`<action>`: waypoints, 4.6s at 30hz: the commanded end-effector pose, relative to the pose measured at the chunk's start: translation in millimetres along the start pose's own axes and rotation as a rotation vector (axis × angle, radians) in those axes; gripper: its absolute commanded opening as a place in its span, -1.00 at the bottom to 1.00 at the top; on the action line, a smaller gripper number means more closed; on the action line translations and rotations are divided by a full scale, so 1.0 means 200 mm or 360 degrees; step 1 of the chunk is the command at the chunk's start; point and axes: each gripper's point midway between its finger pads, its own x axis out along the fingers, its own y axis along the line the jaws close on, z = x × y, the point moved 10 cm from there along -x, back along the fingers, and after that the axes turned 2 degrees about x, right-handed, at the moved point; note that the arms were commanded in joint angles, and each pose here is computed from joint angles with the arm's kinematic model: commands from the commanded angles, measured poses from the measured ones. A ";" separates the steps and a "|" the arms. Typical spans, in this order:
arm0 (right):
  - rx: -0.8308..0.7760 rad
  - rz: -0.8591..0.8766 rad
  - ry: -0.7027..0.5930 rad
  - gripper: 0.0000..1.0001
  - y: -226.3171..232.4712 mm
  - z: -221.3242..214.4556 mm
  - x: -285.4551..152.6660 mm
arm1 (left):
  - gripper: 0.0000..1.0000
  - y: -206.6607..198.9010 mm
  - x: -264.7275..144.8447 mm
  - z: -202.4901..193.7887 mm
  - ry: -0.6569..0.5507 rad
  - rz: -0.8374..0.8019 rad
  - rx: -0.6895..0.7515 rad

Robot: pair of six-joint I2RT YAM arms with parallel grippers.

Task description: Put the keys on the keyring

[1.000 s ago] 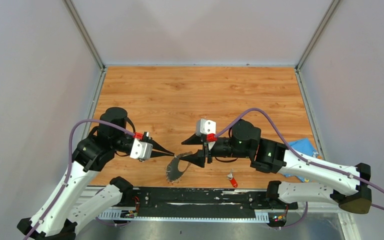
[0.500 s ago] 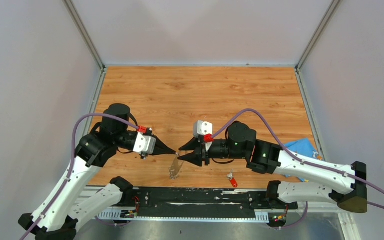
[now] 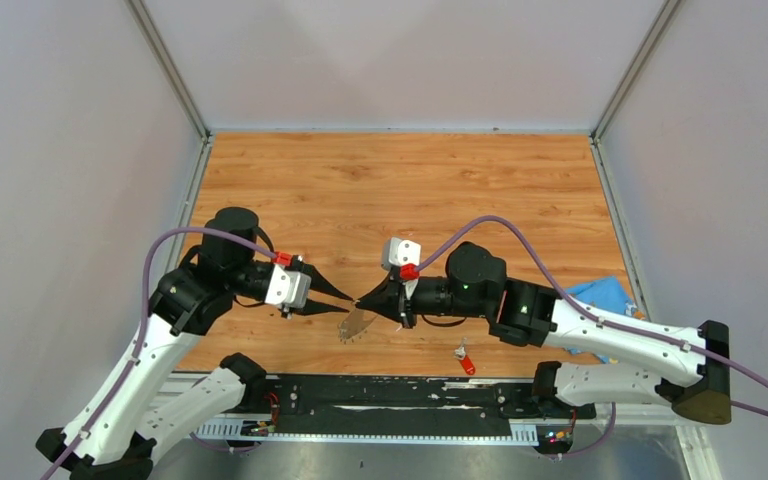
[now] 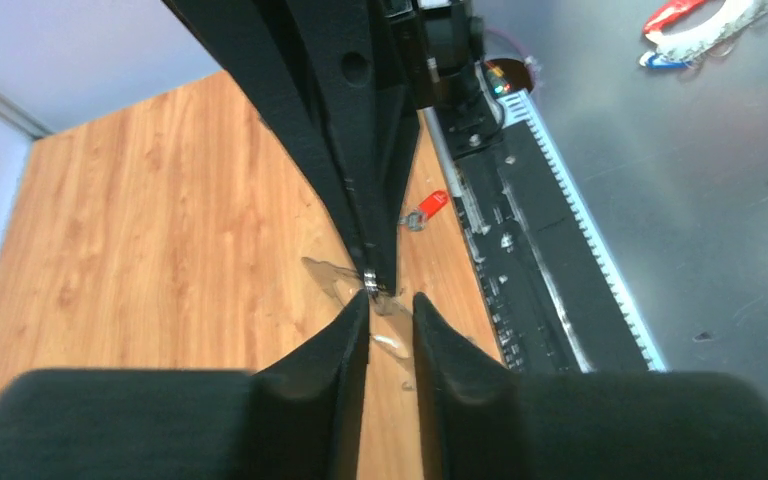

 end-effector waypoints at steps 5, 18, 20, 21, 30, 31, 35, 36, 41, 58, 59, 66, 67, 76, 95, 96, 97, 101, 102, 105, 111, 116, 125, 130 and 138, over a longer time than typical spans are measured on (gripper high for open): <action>0.0030 -0.0043 -0.0245 -0.99 0.01 0.05 -0.08 | -0.05 -0.05 0.00 0.00 -0.0028 -0.0045 -0.0132; -0.0015 0.0061 -0.0216 -0.99 0.02 0.09 -0.03 | -0.30 -0.03 0.03 -0.01 -0.0060 -0.0117 -0.0241; -0.0021 0.0065 -0.0219 -0.99 0.01 0.09 -0.02 | -0.38 -0.03 0.03 -0.01 -0.0063 -0.0122 -0.0251; -0.0026 0.0066 -0.0224 -1.00 0.01 0.09 -0.02 | -0.43 -0.03 0.03 -0.01 -0.0063 -0.0122 -0.0256; -0.0041 0.0066 -0.0271 -0.99 0.02 0.12 -0.02 | -0.84 -0.04 0.03 -0.04 -0.0040 -0.0110 -0.0295; -0.0042 0.0068 -0.0275 -0.99 0.01 0.12 -0.02 | -0.78 -0.04 0.03 -0.04 -0.0041 -0.0111 -0.0296; -0.0042 0.0072 -0.0274 -0.99 0.01 0.12 -0.01 | -0.43 -0.03 0.04 -0.04 -0.0039 -0.0114 -0.0311; -0.0044 0.0072 -0.0274 -0.99 0.01 0.12 -0.01 | -0.39 -0.03 0.04 -0.04 -0.0038 -0.0114 -0.0312; -0.0045 0.0079 -0.0274 -0.99 0.02 0.12 -0.01 | -0.62 -0.02 0.04 -0.04 -0.0024 -0.0103 -0.0315; -0.0017 0.0034 -0.0321 -0.43 0.03 0.15 -0.08 | -1.00 0.02 0.03 -0.04 0.0092 0.0046 -0.0444; -0.0013 0.0024 -0.0325 -0.36 0.03 0.15 -0.09 | -1.00 0.02 0.02 -0.03 0.0093 0.0053 -0.0459; -0.0005 -0.0147 -0.0324 0.08 0.02 0.14 -0.19 | -1.00 0.03 0.00 0.04 0.0036 0.0049 -0.0208; -0.0002 -0.0169 -0.0318 0.12 0.01 0.14 -0.20 | -1.00 0.03 -0.01 0.06 0.0038 0.0072 -0.0090; -0.0133 -0.0196 -0.0192 0.26 -0.01 0.08 -0.23 | -1.00 0.01 -0.07 0.22 -0.0106 0.0046 0.0666; -0.0501 0.0202 -0.0138 0.33 -0.03 0.20 -0.22 | -1.00 -0.08 -0.08 0.40 -0.0391 -0.0203 0.0589; -0.0476 0.0247 -0.0146 0.33 -0.05 0.21 -0.21 | -1.00 -0.08 -0.08 0.40 -0.0392 -0.0206 0.0577; -0.0452 0.0304 -0.0158 0.33 -0.05 0.21 -0.20 | -1.00 -0.08 -0.07 0.39 -0.0393 -0.0213 0.0560; -0.0445 0.0385 -0.0205 0.34 -0.07 0.23 -0.18 | -1.00 -0.08 -0.07 0.36 -0.0368 -0.0202 0.0519; -0.0446 0.0405 -0.0204 0.35 -0.06 0.23 -0.18 | -1.00 -0.08 -0.06 0.35 -0.0361 -0.0198 0.0506; -0.0465 0.0443 -0.0230 0.35 -0.08 0.25 -0.14 | -1.00 -0.08 -0.06 0.34 -0.0369 -0.0217 0.0484; -0.0446 0.0534 -0.0215 0.36 -0.14 0.23 -0.06 | -1.00 -0.08 -0.05 0.34 -0.0368 -0.0224 0.0460; -0.0404 0.0788 -0.0206 0.34 -0.15 0.24 -0.01 | -1.00 -0.08 -0.05 0.31 -0.0342 -0.0204 0.0436; -0.0182 0.1009 -0.0048 -0.98 -0.12 0.18 -0.03 | -1.00 -0.06 -0.05 0.23 -0.0206 -0.0073 0.0477; -0.0140 0.0938 -0.0020 -0.99 -0.10 0.16 -0.09 | -1.00 -0.03 -0.06 0.23 -0.0165 -0.0023 0.0581; 0.0003 0.0833 0.0045 -0.97 -0.12 0.22 -0.07 | -1.00 -0.02 -0.07 0.20 -0.0100 0.0047 0.0996</action>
